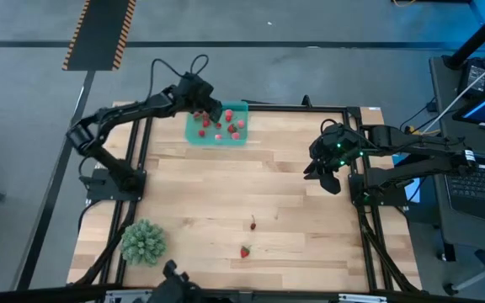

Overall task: Pick and placing Produce into tupperware
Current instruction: Put the black cherry into the blue bin, then put the red strawberry into the blue bin

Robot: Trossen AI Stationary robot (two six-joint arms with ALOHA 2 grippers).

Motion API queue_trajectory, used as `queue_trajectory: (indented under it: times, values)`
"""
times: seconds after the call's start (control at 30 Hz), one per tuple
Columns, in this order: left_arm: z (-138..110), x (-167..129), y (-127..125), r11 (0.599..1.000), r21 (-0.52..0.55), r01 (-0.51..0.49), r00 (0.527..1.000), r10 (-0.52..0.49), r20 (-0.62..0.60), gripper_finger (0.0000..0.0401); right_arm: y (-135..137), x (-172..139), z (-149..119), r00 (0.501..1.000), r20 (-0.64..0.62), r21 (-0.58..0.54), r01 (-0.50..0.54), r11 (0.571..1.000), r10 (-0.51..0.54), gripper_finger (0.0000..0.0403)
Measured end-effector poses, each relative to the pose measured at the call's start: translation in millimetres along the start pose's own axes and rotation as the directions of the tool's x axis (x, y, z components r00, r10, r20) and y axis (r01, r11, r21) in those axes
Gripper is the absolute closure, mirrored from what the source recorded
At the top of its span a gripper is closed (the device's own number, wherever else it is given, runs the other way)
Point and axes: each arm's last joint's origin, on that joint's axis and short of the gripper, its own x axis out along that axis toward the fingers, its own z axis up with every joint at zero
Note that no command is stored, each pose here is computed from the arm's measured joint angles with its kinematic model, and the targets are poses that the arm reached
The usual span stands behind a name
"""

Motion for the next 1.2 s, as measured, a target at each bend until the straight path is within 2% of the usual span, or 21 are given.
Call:
queue_trajectory:
  times: [0.13,0.23,0.4,0.6,0.87,0.97,1.2]
  values:
    - [-3.8,26.5,12.2,0.993,-0.117,0.033,0.996,-0.042,-0.082,0.0286,0.0,0.0,0.0,1.0,0.0,0.0,0.0,1.0,0.0,0.0302]
    - [-6.0,44.9,15.5,0.988,-0.152,0.022,0.988,-0.044,-0.147,0.0287,0.0,0.0,0.0,1.0,0.0,0.0,0.0,1.0,0.0,0.0302]
    - [-14.4,67.4,10.5,0.988,-0.151,-0.012,0.957,-0.032,-0.29,0.0292,0.0,0.0,-0.3,1.0,-0.003,0.0,0.0,1.0,0.0,0.0302]
    - [-25.7,85.5,4.6,0.984,-0.077,-0.163,0.891,0.113,-0.439,0.028,-0.2,0.0,-1.2,1.0,-0.012,0.0,0.002,1.0,-0.002,0.0302]
    - [-30.7,112.0,-3.7,0.986,-0.056,-0.156,0.863,0.108,-0.493,0.0284,-0.2,0.0,-1.2,1.0,-0.012,0.001,0.002,1.0,-0.002,0.0302]
    - [-22.1,110.0,-4.6,0.984,-0.064,-0.164,0.86,0.111,-0.497,0.0265,-0.3,0.0,-1.6,1.0,-0.016,0.003,0.002,1.0,-0.002,0.0302]
    - [-0.8,95.7,-9.3,0.983,-0.034,-0.182,0.818,0.132,-0.56,0.0194,-0.7,0.7,-2.6,1.0,-0.022,0.005,0.004,1.0,-0.003,0.0302]
